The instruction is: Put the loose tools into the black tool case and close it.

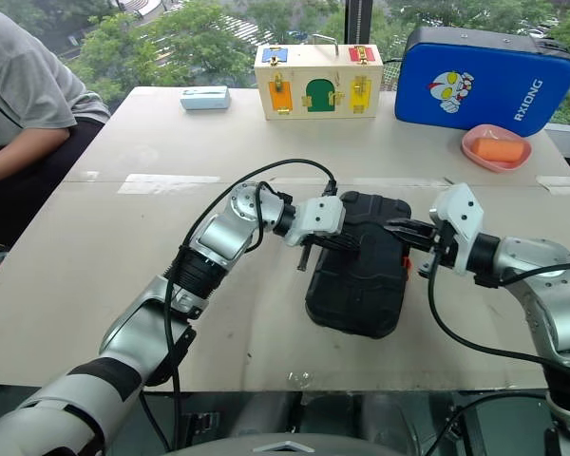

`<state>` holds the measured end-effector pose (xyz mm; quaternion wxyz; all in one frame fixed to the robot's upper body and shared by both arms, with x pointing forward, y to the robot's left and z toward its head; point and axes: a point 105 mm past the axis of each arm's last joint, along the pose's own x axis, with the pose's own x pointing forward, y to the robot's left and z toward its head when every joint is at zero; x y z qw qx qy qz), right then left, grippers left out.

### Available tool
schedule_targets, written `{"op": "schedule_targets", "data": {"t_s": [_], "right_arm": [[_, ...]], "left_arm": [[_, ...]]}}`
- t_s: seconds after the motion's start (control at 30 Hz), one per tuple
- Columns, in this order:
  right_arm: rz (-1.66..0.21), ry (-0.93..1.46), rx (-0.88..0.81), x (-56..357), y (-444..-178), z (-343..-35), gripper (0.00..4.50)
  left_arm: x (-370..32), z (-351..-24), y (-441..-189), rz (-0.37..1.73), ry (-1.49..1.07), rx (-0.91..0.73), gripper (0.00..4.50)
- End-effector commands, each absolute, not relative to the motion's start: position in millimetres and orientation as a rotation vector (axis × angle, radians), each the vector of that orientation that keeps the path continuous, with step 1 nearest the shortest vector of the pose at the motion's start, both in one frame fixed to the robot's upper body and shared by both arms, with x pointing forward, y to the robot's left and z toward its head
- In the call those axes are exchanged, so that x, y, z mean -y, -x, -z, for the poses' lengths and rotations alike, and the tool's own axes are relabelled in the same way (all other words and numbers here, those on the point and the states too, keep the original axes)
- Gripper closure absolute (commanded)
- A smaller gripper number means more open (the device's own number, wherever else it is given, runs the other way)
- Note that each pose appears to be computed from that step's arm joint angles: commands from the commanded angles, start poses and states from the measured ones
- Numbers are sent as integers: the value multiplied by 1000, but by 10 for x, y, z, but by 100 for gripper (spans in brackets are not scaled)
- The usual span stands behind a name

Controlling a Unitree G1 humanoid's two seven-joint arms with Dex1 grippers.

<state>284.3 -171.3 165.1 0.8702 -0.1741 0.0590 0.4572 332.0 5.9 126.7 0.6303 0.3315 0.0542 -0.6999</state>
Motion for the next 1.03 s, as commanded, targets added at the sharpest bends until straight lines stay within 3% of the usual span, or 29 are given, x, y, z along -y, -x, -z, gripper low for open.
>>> {"op": "schedule_targets", "data": {"t_s": [0.03,0.2,0.37,0.4,0.43,0.5,0.67,0.7,0.83,1.03], "right_arm": [[-884,451,-122,2034,-2949,-1701,450],[-842,463,-153,2220,-3006,-1585,450],[-885,430,-162,2289,-2880,-1640,450],[-908,412,-171,2304,-2837,-1652,400],[-957,395,-189,2344,-2745,-1689,383],[-1021,364,-228,2446,-2611,-1771,304],[-1063,299,-315,2695,-2470,-1940,40],[-1073,293,-329,2721,-2447,-1951,3],[-1091,267,-364,2812,-2361,-2003,3],[-1020,301,-264,2855,-2443,-1992,3]], "left_arm": [[-339,-671,-3219,1609,-756,-428,443],[-377,-860,-3276,1546,-638,-383,443],[-710,-1488,-3334,1416,-267,-276,443],[-805,-1559,-3288,1420,-242,-267,383],[-1042,-1628,-3199,1407,-219,-280,364],[-1435,-1717,-3003,1370,-187,-334,291],[-1948,-1888,-2707,1230,-201,-414,28],[-1981,-1913,-2684,1212,-210,-414,1],[-2210,-2093,-2672,1037,-288,-320,1],[-2200,-2094,-2655,988,-338,-283,1]]}}
